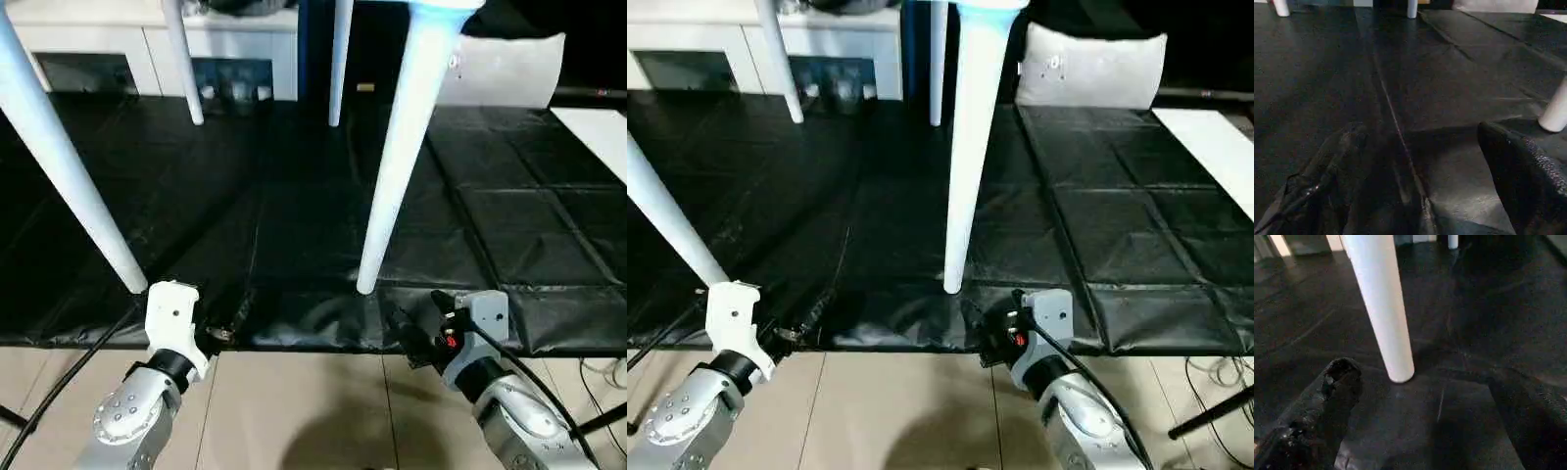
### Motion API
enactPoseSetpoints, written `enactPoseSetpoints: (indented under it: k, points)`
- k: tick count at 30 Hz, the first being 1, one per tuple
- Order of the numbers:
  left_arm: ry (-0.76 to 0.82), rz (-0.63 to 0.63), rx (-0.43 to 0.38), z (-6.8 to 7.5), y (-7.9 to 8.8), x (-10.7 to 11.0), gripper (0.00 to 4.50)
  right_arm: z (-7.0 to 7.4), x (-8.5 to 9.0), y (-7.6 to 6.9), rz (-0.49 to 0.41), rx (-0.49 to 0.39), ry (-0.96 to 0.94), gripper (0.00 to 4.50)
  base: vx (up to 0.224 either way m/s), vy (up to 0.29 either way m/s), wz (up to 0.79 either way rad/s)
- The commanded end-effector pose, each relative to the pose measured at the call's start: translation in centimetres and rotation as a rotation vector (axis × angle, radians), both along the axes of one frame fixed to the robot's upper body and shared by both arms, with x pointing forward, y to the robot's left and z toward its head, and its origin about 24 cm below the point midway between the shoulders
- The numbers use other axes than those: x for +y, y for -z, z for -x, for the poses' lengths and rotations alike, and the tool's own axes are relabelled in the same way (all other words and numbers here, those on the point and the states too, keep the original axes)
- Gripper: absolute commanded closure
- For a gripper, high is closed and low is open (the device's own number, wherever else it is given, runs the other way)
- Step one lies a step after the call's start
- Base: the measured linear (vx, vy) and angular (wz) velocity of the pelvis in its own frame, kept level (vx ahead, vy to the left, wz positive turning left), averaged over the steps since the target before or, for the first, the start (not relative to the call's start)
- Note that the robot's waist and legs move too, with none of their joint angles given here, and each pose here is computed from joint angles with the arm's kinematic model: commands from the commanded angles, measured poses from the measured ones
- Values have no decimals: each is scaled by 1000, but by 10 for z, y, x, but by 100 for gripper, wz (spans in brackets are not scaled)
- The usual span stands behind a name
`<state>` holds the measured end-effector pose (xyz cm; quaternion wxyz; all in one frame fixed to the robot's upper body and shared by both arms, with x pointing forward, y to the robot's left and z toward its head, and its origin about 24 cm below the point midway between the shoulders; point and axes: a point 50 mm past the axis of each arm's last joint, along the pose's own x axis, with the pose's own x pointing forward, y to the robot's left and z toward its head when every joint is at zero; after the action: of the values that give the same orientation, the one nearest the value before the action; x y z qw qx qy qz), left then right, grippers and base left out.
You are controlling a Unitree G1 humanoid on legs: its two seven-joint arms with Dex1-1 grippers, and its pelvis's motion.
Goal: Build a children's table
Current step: Flip table
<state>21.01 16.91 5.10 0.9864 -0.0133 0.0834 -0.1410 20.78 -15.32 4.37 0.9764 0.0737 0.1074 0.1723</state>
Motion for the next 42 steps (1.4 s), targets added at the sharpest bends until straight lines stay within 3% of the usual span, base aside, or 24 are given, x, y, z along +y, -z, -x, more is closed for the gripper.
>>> enactPoseSetpoints:
  k: [1, 42]
  points:
    - [4, -2, 18, 0, 1, 0, 48, 0, -4, -2, 3, -15, 5, 0, 0, 0, 0]
    - [-2, -30, 55, 2, 6, 1, 48, 3, 0, 7, 35, -4, -29, 0, -4, -5, 1]
